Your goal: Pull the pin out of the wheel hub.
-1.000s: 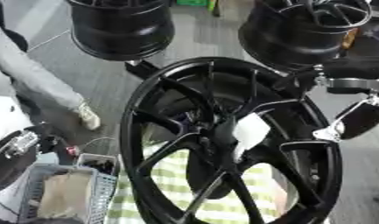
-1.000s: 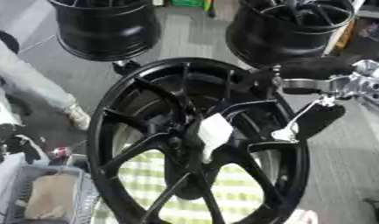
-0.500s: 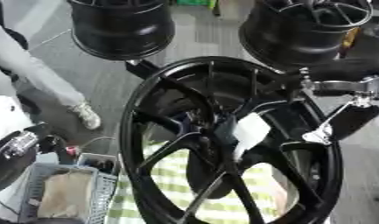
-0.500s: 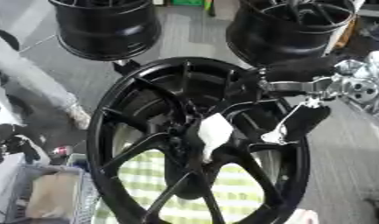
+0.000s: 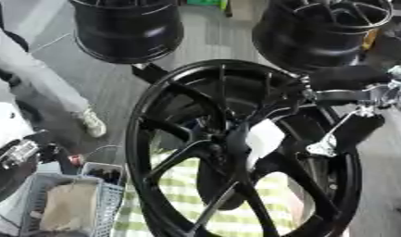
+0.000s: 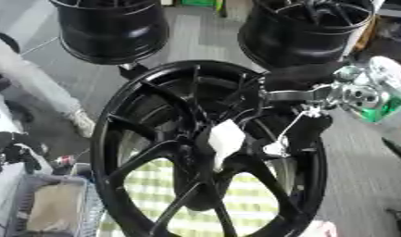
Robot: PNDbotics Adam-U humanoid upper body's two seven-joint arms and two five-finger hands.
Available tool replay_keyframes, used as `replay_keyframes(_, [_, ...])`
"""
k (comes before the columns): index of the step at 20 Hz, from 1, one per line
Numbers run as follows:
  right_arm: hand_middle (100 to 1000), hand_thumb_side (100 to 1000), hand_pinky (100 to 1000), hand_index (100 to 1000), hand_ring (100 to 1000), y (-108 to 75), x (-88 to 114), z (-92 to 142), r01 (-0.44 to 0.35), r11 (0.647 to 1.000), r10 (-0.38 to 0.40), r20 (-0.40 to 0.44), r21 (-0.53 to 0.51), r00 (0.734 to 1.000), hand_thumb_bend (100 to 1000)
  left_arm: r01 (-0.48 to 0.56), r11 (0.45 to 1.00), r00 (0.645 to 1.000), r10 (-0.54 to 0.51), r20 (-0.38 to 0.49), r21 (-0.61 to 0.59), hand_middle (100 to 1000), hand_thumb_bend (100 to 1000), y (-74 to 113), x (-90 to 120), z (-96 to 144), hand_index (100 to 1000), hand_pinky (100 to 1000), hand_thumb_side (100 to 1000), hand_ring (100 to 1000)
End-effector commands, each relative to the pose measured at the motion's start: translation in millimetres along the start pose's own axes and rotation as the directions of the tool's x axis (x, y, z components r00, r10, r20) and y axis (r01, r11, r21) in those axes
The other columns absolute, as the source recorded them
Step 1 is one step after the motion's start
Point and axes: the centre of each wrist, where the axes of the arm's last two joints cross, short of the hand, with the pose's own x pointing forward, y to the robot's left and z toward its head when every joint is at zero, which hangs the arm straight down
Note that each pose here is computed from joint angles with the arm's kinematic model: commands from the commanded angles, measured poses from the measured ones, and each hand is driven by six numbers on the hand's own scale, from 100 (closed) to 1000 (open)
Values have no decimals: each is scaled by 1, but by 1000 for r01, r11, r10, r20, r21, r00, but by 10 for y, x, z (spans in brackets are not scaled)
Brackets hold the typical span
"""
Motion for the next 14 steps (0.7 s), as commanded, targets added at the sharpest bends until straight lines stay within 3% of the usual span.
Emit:
replay_keyframes(1, [894,343,770,976,720,-65,27,34,-23,1000,23,-4,-7,1000,277,26,1000,1000,-26,13,-11,577,100,49,73,-23,703,577,934,431])
replay_keyframes(14, [875,340,763,962,712,-90,95,-38,-12,1000,12,19,-3,1000,267,27,1000,1000,-27,16,-15,576,100,47,71,-32,703,577,934,432])
